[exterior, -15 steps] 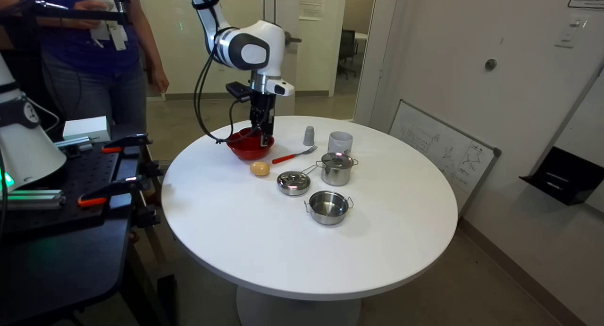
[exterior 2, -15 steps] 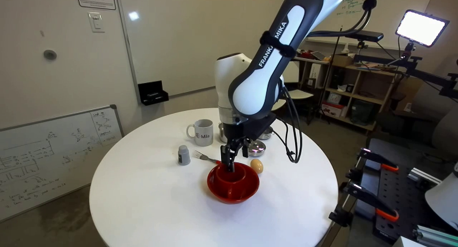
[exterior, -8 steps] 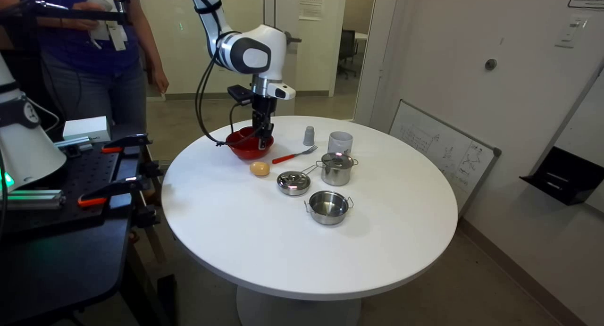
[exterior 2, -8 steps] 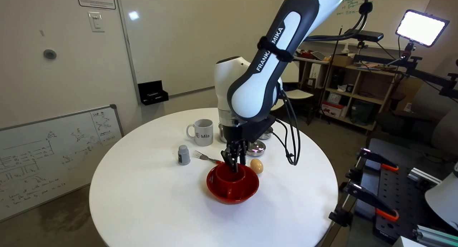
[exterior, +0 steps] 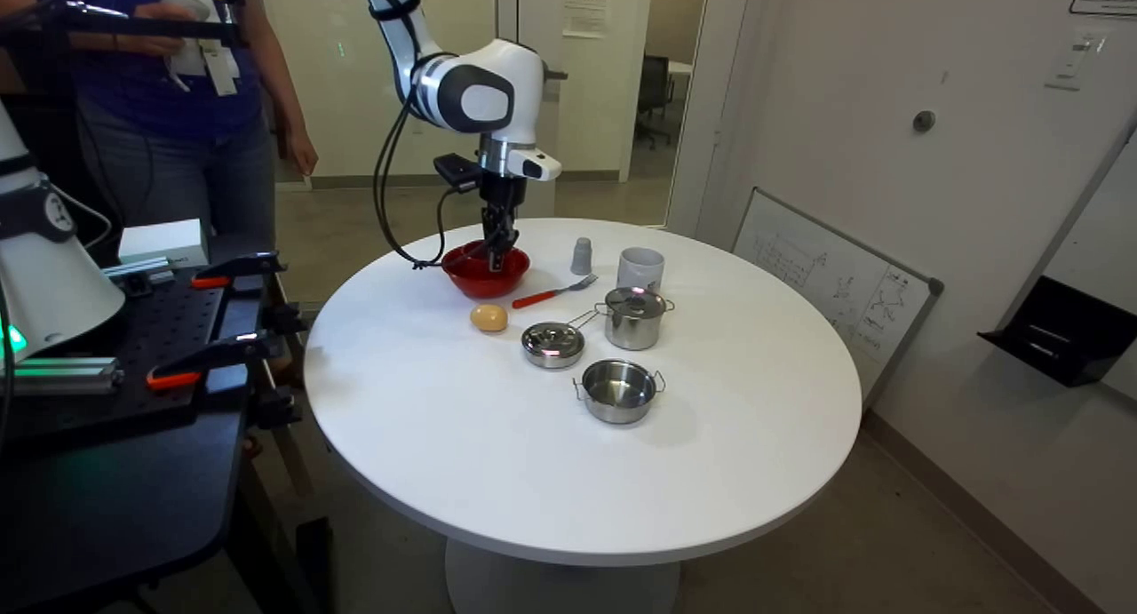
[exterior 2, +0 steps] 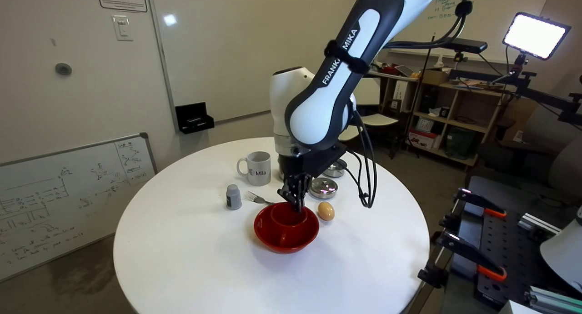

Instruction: Pick the cup in the bowl and put it on the table

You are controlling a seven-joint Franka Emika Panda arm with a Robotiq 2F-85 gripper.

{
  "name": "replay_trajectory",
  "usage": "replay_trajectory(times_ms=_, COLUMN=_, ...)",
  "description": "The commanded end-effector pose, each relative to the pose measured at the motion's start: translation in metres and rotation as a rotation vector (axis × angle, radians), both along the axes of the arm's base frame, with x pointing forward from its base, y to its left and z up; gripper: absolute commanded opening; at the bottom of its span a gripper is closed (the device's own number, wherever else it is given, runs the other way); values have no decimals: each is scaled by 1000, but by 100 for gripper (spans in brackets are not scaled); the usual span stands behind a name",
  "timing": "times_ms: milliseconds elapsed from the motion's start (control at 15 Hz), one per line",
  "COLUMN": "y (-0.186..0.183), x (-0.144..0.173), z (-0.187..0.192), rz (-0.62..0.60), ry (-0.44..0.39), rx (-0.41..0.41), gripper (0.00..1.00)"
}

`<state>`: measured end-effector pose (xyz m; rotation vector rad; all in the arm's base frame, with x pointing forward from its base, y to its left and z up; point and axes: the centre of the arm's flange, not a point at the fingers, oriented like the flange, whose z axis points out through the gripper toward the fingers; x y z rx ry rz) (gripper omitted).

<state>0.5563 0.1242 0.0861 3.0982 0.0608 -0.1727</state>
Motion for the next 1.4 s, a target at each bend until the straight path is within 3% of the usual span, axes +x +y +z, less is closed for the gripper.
replay_trajectory(times_ms=0, y=0, x=3, z=-8, rz=-24, ry=10, rx=-5, gripper=2)
replay_trajectory(times_ms=400, y=-1, x=3, z=0, rz=-20, ry=1, rx=25, gripper=2)
replay_trajectory(times_ms=667, y=-4, x=0, z=40, rz=-5, ry=-50, rx=79, gripper=2)
replay_trajectory(times_ms=1133, y=-9, x=-7, z=129, rz=18, ry=-135, rx=84, gripper=2)
replay_trajectory(times_ms=1333, y=-27, x=-26, z=156, rz=-48, ry=-170, rx=63, gripper=2)
